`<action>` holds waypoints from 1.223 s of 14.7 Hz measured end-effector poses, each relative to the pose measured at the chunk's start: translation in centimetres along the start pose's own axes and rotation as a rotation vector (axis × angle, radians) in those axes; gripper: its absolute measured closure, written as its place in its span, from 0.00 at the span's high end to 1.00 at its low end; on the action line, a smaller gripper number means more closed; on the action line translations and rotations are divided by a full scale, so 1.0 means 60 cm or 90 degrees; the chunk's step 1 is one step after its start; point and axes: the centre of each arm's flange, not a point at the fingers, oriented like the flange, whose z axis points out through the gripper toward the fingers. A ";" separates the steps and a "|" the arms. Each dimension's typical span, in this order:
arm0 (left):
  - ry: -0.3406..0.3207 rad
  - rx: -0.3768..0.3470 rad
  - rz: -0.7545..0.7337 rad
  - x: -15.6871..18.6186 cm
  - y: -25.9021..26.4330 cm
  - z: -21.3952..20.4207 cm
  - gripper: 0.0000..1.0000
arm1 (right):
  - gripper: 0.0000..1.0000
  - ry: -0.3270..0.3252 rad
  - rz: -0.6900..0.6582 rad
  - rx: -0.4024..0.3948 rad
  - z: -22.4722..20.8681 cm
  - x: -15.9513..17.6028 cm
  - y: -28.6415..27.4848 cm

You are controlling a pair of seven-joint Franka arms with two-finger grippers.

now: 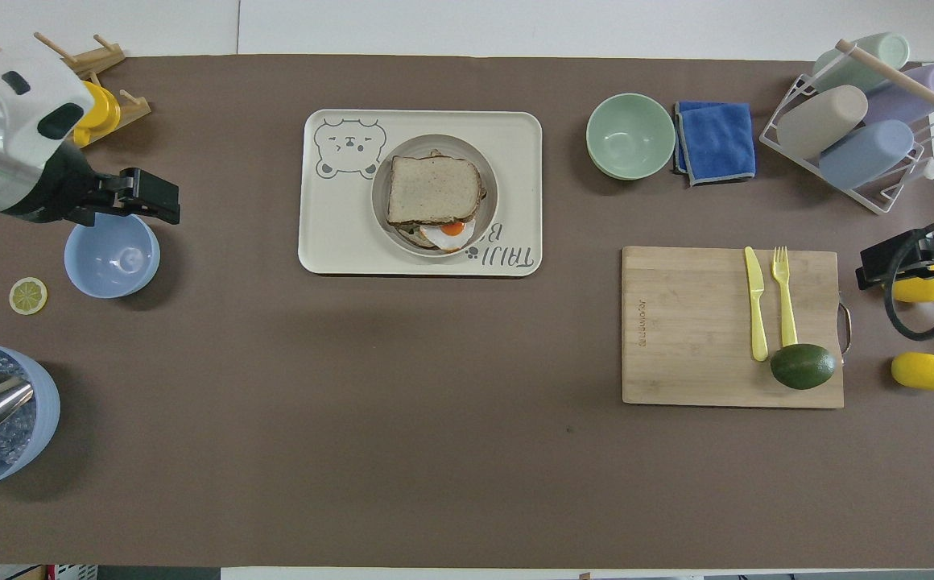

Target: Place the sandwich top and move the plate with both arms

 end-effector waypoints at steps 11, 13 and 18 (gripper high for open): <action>-0.066 0.010 -0.024 -0.098 -0.040 -0.075 1.00 | 1.00 0.000 0.000 0.000 0.000 0.000 0.000; -0.069 0.011 -0.025 -0.094 -0.038 -0.068 1.00 | 1.00 0.000 0.000 0.000 0.000 0.000 0.000; -0.077 0.012 -0.027 -0.087 -0.037 -0.055 1.00 | 1.00 0.000 0.000 0.000 0.000 0.000 0.000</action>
